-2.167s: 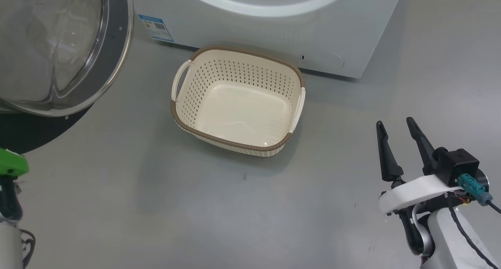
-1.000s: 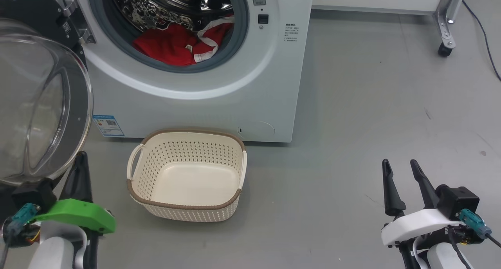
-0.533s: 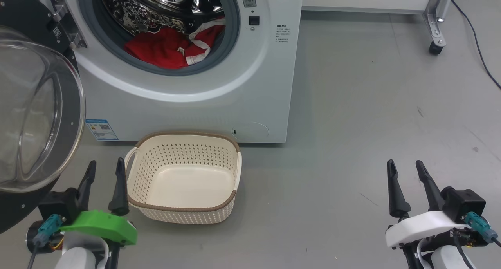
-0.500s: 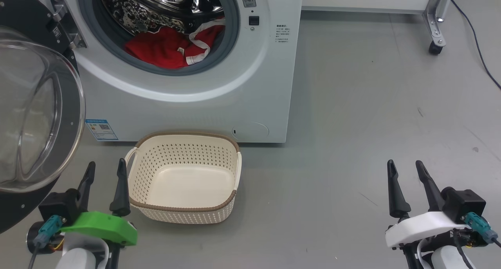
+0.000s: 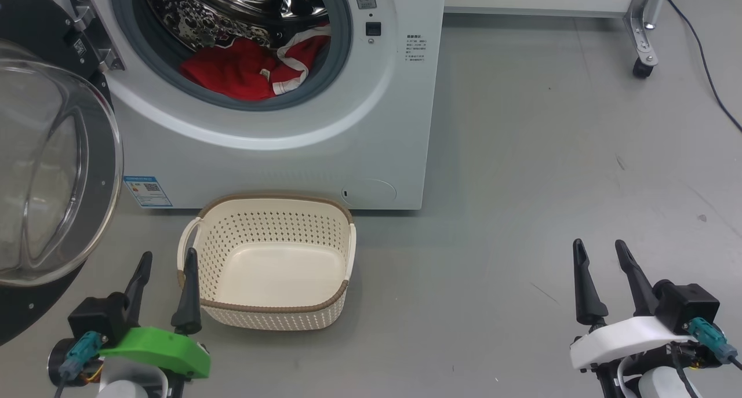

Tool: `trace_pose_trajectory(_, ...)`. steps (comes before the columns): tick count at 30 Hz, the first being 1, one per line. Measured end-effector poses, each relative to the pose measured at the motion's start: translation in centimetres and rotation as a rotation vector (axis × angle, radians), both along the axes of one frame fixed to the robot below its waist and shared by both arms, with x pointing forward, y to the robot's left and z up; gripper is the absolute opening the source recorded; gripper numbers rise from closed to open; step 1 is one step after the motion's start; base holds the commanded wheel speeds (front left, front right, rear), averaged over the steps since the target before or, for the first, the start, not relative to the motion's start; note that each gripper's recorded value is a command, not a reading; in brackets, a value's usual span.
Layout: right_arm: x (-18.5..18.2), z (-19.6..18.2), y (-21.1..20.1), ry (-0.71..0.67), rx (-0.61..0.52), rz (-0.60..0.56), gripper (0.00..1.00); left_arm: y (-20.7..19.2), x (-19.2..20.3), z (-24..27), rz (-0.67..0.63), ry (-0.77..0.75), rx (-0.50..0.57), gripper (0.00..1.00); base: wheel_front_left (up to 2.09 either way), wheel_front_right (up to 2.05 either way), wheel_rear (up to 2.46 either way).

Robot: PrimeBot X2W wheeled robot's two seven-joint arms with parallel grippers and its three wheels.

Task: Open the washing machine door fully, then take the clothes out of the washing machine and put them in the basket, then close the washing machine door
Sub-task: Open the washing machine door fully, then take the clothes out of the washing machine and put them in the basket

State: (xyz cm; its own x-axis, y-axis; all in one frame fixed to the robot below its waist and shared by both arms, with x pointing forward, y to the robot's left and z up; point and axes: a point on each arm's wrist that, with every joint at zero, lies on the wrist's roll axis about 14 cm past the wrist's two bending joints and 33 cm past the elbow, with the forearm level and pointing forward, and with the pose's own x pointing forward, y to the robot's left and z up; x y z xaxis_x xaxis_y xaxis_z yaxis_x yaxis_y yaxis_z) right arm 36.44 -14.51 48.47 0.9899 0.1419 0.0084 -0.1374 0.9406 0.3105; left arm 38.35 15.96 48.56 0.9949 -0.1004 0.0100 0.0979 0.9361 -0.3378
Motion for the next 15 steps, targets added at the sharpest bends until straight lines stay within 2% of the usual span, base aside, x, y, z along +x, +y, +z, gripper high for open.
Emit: trace_pose_trajectory(15,-0.08,0.19,0.15,-0.007,0.003,0.001,1.0,-0.1,-0.21,0.19,-0.004,-0.007,0.005,1.0,0.0,0.0,0.0)
